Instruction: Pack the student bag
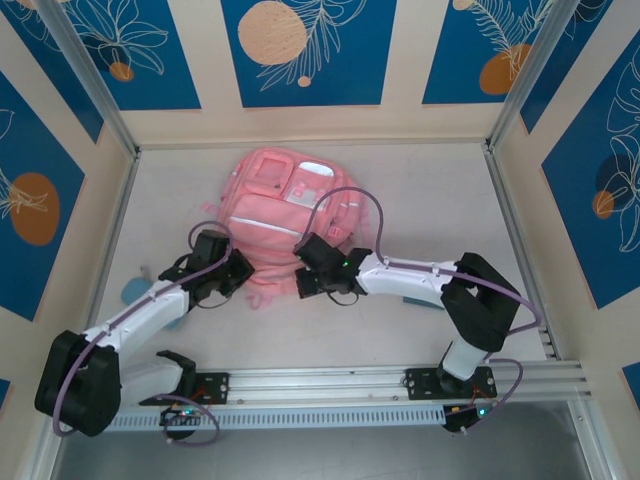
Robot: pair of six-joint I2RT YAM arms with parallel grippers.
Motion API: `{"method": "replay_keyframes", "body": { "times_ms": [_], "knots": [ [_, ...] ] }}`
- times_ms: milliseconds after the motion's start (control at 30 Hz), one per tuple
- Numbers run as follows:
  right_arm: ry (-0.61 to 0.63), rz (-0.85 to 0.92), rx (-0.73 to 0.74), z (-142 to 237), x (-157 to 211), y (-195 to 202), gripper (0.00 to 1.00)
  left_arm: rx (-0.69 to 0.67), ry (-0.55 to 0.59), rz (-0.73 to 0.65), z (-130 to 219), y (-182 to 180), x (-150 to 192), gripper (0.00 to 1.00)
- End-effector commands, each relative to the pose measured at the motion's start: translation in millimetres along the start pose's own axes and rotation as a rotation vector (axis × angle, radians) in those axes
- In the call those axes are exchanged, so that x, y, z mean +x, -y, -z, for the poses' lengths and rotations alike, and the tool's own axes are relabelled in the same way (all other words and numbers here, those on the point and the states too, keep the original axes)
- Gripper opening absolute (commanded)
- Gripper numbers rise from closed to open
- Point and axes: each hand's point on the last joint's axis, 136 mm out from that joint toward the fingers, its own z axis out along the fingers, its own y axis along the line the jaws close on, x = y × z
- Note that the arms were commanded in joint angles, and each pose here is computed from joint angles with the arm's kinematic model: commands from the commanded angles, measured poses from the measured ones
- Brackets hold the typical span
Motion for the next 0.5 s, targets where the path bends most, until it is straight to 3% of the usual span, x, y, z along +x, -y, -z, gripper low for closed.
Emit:
{"method": "replay_keyframes", "body": {
  "times_ms": [0,467],
  "knots": [
    [-0.015,-0.088,0.181,9,7,54,0.0,-0.036,0.073,-0.054,16,1,-15,0.0],
    [0.01,-0.167,0.079,11,-27,110,0.0,-0.127,0.043,-0.168,42,-18,-5,0.0]
  ]
}}
